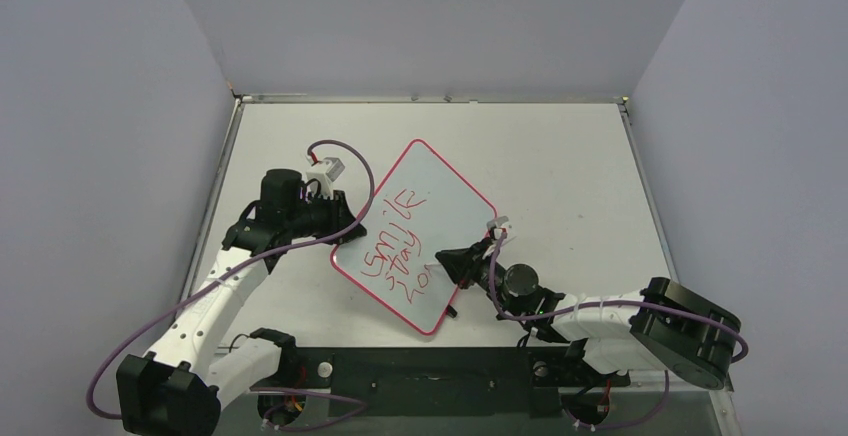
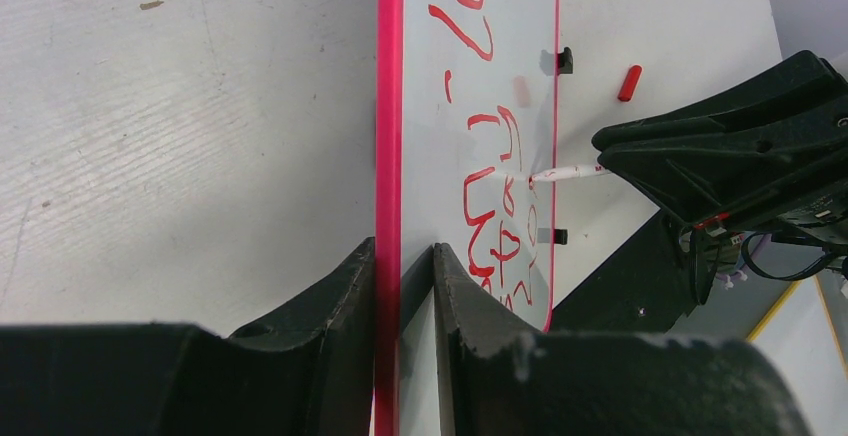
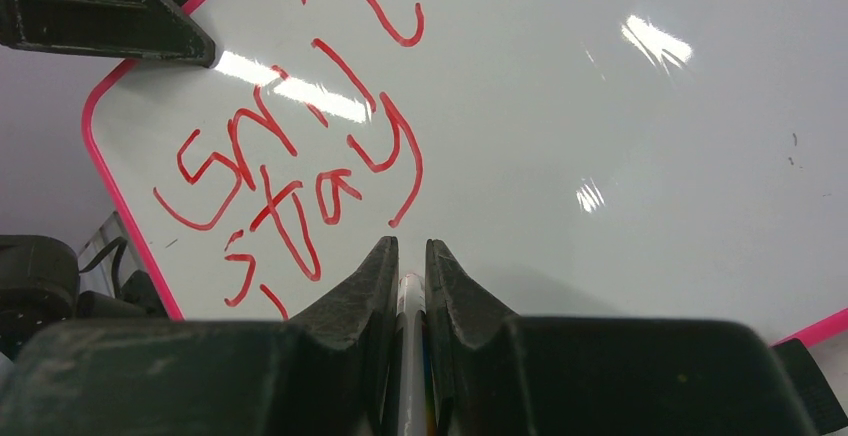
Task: Write a sentence on the whiteboard
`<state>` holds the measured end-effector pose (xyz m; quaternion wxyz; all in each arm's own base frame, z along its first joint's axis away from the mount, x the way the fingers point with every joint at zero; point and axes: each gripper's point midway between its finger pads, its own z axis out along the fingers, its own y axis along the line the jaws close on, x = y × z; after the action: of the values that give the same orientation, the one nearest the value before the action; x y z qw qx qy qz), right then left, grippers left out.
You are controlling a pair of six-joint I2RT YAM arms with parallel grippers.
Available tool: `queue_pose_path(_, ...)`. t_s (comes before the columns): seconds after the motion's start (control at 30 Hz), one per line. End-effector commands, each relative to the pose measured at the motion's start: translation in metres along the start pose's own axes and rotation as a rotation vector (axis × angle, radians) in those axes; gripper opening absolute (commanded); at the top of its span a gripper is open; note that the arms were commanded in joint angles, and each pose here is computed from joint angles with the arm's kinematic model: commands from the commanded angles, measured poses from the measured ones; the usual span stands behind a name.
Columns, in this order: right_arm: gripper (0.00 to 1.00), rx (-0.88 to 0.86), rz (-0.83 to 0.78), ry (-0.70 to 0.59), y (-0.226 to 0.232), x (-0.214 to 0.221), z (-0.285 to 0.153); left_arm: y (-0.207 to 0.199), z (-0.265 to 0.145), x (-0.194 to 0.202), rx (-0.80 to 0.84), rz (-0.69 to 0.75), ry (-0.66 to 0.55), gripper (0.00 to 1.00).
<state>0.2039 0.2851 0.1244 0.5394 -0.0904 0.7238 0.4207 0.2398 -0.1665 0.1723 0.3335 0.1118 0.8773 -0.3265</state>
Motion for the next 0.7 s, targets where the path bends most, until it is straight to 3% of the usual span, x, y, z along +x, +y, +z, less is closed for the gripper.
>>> queue_pose_path(0.0, 0.0, 0.048, -0.011, -0.07, -0.004, -0.019, 0.006, -0.003, 0.0, -0.01, 0.02, 0.051, -0.044, 0.04)
queue_pose_path(0.2, 0.0, 0.128, -0.029, -0.059, -0.021, -0.017, 0.005, -0.003, -0.001, -0.01, 0.018, 0.054, -0.047, 0.0)
queue_pose_path(0.67, 0.0, 0.136, -0.022, 0.01, -0.023, 0.0, -0.004, -0.003, -0.003, -0.013, 0.01, 0.061, -0.061, 0.0)
